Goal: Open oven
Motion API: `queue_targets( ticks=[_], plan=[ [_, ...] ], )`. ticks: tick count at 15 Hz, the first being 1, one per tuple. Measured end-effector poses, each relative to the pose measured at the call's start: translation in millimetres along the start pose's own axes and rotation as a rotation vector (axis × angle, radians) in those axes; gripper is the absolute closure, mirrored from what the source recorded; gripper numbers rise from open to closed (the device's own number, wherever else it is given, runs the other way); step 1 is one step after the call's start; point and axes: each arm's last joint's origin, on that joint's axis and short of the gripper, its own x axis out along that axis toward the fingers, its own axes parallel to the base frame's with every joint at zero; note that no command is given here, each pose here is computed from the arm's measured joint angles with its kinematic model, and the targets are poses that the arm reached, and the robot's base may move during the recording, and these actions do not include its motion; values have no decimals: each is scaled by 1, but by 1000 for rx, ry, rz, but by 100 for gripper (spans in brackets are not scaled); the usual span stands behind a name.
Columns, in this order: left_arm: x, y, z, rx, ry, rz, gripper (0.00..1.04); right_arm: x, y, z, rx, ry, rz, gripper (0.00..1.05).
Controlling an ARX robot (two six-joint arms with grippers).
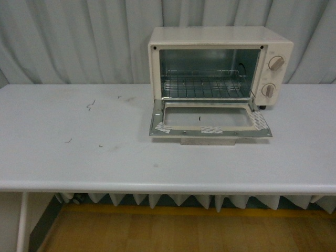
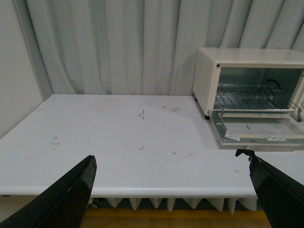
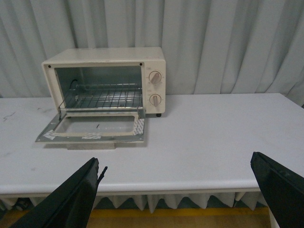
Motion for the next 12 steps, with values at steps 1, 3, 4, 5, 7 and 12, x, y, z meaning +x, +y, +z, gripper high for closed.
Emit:
queue_targets(
  ticks=[1,3,4,5,7,12],
  plan=[
    [0,0,-1,0,5,1,7,0,0,0,0,-1,1,6],
    [0,0,0,0,2,0,7,0,0,0,0,-4,1,6],
    [0,0,0,0,2,0,7,0,0,0,0,-3,0,6],
    [0,0,0,0,2,0,7,0,0,0,0,-3,1,6],
    [0,0,0,0,3,0,7,0,0,0,0,-3,1,6],
    [0,0,0,0,2,0,7,0,0,0,0,-3,0,6]
  ],
)
